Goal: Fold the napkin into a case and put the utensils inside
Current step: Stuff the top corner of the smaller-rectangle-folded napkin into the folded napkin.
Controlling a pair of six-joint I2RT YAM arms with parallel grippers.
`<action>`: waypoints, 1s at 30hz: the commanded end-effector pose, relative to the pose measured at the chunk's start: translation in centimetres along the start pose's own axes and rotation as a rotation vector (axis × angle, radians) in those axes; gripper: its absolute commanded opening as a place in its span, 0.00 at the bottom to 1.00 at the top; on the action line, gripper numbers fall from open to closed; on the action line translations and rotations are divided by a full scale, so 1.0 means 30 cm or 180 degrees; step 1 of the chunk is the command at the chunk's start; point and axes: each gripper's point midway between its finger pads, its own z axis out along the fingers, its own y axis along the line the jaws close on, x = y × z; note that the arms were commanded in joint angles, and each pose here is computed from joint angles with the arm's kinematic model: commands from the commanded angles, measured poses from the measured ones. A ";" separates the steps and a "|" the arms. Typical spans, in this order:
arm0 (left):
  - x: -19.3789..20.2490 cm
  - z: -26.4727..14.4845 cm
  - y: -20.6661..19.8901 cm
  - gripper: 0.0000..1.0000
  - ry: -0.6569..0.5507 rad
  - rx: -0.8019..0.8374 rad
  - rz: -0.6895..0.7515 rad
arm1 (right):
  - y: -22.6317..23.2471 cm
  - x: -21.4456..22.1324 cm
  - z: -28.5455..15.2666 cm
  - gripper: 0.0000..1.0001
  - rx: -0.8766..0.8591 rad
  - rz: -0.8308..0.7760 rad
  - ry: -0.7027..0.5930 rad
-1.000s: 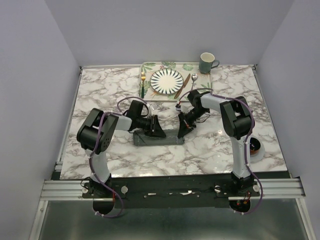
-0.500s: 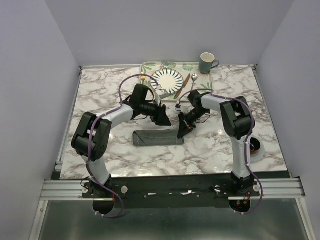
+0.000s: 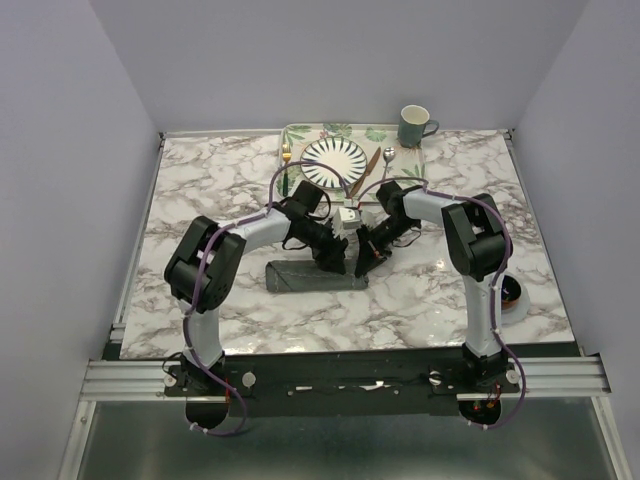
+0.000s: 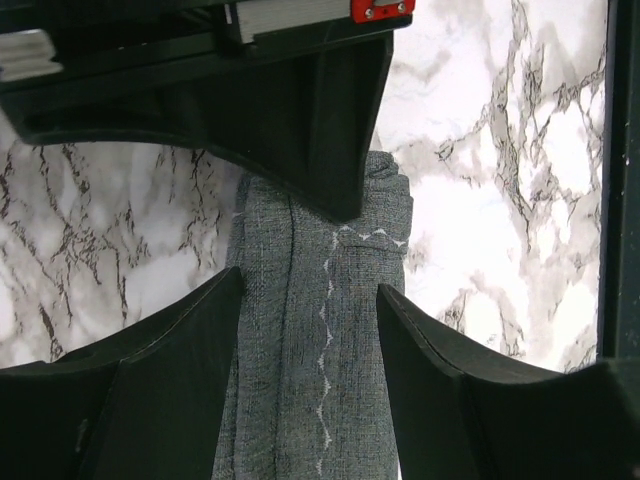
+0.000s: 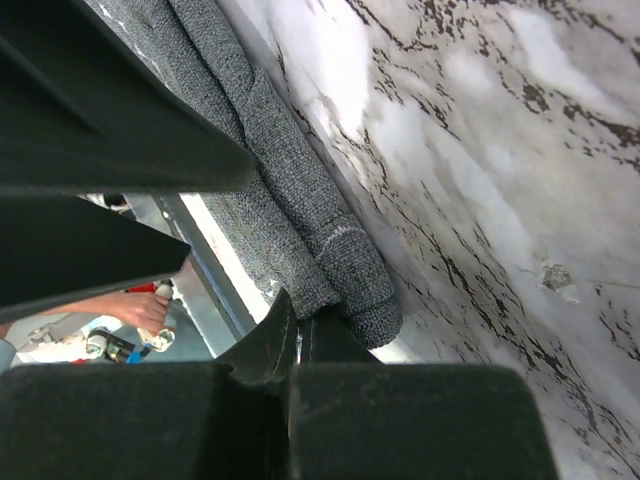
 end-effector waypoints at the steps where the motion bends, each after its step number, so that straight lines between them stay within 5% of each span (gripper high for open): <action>1: 0.020 0.019 0.019 0.64 0.0133 -0.0018 0.0192 | -0.064 -0.034 0.009 0.01 0.0275 -0.0406 -0.0108; 18: -0.014 0.076 0.003 0.42 0.0108 0.0055 0.0296 | -0.041 -0.053 0.000 0.01 0.0218 -0.0501 -0.0180; 30: -0.018 0.063 -0.036 0.00 0.0142 0.0051 -0.0035 | -0.037 -0.054 -0.002 0.07 0.0211 -0.0417 -0.0147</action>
